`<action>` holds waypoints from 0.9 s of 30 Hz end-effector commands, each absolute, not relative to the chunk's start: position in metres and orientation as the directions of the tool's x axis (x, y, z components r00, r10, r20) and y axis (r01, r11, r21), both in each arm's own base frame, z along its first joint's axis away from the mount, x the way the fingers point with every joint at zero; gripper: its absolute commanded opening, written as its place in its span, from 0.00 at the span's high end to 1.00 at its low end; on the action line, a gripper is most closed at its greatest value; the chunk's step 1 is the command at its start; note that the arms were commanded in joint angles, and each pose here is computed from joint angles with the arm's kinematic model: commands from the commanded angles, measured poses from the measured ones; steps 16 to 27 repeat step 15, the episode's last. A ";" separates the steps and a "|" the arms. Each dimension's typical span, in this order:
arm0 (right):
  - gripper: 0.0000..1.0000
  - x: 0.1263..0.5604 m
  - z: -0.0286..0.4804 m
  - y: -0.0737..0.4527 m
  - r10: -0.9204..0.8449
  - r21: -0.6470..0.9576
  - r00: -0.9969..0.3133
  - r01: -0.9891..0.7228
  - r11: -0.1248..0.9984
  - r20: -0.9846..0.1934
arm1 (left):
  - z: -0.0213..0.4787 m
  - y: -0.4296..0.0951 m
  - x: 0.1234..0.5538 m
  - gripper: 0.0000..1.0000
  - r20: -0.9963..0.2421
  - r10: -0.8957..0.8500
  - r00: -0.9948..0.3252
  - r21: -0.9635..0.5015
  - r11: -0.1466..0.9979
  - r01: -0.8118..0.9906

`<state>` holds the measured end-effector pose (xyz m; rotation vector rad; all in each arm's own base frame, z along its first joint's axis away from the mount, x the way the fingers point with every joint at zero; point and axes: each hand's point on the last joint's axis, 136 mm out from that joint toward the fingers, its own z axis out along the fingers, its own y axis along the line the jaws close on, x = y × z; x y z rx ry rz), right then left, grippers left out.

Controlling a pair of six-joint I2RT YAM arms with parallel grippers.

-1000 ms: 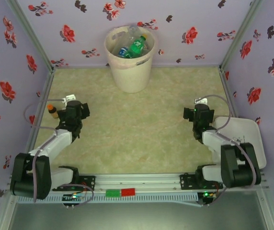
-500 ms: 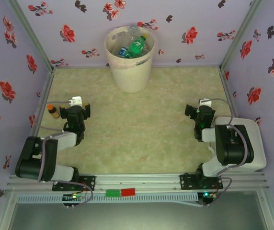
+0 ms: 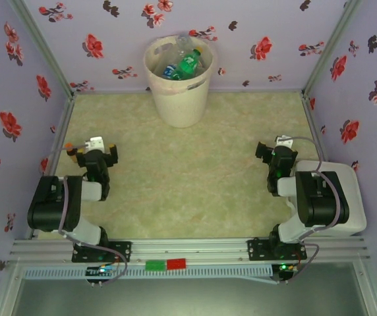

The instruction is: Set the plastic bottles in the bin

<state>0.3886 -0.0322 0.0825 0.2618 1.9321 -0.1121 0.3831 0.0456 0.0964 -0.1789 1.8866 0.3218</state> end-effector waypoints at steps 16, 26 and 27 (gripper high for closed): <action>0.00 0.391 0.089 -0.034 0.129 0.048 -0.320 0.249 0.967 -0.939 | 0.099 0.033 0.394 0.00 -0.948 -0.015 -0.316 0.058 0.974 -0.219; 0.00 0.391 0.089 -0.034 0.129 0.048 -0.320 0.249 0.967 -0.939 | 0.099 0.033 0.394 0.00 -0.948 -0.015 -0.316 0.058 0.974 -0.219; 0.00 0.391 0.089 -0.034 0.129 0.048 -0.320 0.249 0.967 -0.939 | 0.099 0.033 0.394 0.00 -0.948 -0.015 -0.316 0.058 0.974 -0.219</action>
